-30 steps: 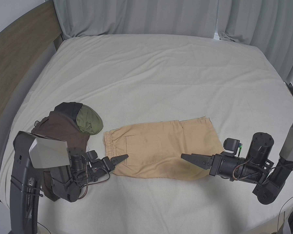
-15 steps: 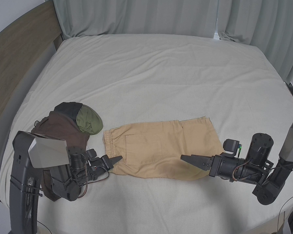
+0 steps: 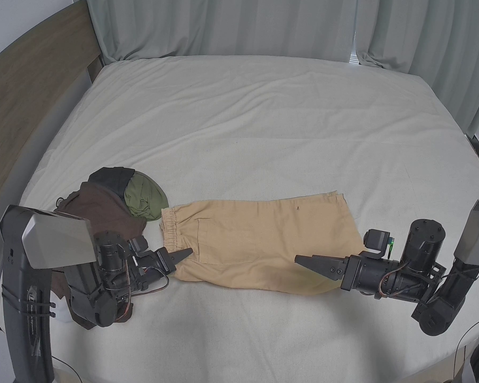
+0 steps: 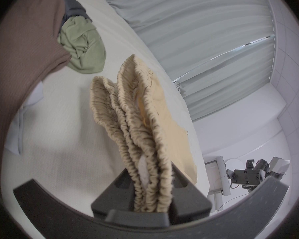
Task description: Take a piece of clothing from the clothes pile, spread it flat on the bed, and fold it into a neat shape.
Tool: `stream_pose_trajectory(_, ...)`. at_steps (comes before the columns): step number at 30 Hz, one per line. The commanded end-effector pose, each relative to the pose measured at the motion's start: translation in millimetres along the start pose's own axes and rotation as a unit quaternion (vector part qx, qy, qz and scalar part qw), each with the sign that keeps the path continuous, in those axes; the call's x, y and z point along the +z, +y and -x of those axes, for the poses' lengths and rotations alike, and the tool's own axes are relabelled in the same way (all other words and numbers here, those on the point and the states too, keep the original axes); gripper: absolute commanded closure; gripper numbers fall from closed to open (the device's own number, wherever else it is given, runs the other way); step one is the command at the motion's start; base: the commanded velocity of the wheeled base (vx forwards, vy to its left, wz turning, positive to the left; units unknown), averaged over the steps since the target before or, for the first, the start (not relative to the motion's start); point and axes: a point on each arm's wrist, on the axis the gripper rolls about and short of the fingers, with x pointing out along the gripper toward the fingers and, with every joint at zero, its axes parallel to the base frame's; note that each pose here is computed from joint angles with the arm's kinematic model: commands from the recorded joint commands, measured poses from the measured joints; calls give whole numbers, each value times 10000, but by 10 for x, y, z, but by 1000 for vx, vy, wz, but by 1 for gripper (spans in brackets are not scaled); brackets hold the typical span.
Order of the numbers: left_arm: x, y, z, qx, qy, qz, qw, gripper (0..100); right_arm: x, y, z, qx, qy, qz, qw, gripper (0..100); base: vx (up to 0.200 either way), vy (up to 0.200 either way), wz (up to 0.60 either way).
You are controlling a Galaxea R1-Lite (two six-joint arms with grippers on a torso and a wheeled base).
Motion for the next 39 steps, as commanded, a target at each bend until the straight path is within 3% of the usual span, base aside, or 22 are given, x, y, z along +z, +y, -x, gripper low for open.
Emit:
stream_pose_trajectory(1, 55, -43, 49, -18, -84, -199, 9998, 100, -9, -8, -3, -11, 17, -15, 10000, 0, 0, 0, 0)
stream_pose_trajectory(21, 97, 9, 169, 162, -135, -973, 9950, 100, -48, -46, -25, -63, 88, -70, 9999, 0, 0, 0, 0)
stream_pose_trajectory(39, 270, -161, 500, 218, -390, -1023, 9937, 100, -40, -51, -23, -70, 72, -69, 9999, 0, 0, 0, 0)
